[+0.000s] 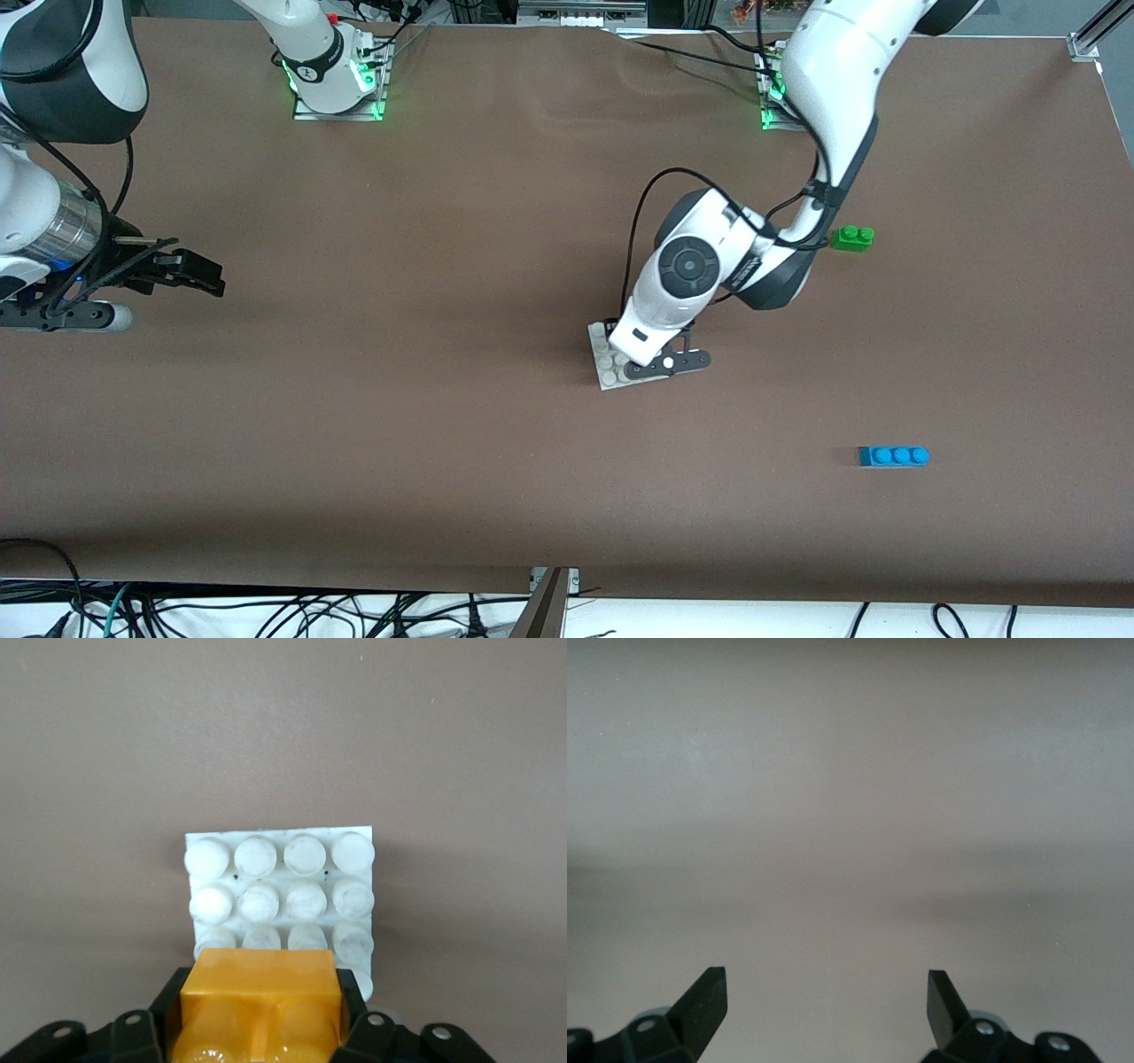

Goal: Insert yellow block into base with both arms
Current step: 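Carry the yellow block over the white base plate with the left gripper, then press the yellow block down onto the plate studs with the left gripper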

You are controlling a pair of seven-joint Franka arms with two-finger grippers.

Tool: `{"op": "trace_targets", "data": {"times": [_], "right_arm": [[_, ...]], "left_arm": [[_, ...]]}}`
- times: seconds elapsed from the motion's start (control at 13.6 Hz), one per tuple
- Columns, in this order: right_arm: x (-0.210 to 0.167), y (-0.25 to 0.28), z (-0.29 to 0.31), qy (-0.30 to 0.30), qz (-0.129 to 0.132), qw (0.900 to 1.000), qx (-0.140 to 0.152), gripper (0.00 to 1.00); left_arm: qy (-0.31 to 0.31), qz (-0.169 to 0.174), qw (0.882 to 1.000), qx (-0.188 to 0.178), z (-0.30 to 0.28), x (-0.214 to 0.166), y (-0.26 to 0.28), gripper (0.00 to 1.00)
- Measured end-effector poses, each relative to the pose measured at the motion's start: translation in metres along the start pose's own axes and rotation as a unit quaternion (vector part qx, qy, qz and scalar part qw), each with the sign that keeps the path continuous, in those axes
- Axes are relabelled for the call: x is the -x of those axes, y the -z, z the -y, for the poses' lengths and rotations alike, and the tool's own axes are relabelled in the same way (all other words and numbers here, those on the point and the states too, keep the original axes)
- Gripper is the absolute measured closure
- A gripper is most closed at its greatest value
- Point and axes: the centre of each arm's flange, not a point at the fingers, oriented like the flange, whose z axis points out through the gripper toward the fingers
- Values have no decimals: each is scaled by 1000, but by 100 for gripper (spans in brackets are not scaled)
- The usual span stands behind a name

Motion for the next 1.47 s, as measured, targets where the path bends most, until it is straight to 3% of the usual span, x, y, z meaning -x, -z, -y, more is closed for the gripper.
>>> {"op": "trace_targets", "data": {"times": [0.44,1.47], "right_arm": [[1,-1,-1,5,3,1000,0,0],[3,0,-7,9,11,1000,1,0]], "left_arm": [[-16,3,999,-30,-5,3,-43,32],[12,-4,1000,-14,-11,3,-49,32]]}}
